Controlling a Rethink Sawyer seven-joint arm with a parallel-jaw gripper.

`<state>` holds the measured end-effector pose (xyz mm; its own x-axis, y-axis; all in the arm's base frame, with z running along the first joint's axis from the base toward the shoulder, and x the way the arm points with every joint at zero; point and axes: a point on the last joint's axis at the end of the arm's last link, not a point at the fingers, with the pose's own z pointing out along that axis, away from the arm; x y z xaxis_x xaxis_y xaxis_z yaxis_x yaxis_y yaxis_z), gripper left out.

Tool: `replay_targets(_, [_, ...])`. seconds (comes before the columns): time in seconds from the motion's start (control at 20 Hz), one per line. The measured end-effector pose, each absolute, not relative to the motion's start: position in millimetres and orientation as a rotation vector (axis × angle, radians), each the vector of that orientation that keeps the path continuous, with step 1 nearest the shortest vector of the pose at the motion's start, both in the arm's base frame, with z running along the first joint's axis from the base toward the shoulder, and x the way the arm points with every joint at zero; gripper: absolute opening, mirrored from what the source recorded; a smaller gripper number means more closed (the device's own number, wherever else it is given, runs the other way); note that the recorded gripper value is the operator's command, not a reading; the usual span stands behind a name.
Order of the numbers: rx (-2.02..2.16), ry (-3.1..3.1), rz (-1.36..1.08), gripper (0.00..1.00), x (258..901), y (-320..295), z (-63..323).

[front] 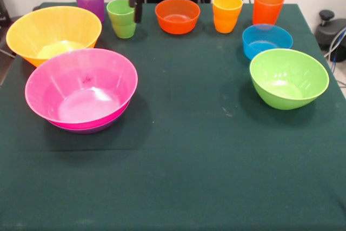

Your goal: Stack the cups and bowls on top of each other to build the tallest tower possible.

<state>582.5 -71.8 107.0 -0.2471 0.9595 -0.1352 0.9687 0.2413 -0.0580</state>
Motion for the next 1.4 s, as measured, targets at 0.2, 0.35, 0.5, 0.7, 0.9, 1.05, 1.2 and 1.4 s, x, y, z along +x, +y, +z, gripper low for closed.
replay_targets(0.2, [1.866,2.428,-0.193,1.00,583,-53,103])
replay_targets(0.35, [1.874,2.421,-0.181,1.00,582,-46,99])
replay_targets(0.5, [1.889,2.387,-0.171,1.00,580,-45,86])
replay_targets(0.7, [1.894,2.355,-0.179,1.00,574,-46,76])
replay_targets(0.9, [1.910,2.339,-0.199,1.00,566,-50,66])
replay_targets(1.05, [1.949,2.329,-0.214,1.00,557,-56,59])
replay_targets(1.2, [1.977,2.319,-0.223,1.00,551,-64,56])
replay_targets(1.4, [2.013,2.299,-0.231,1.00,546,-77,55])
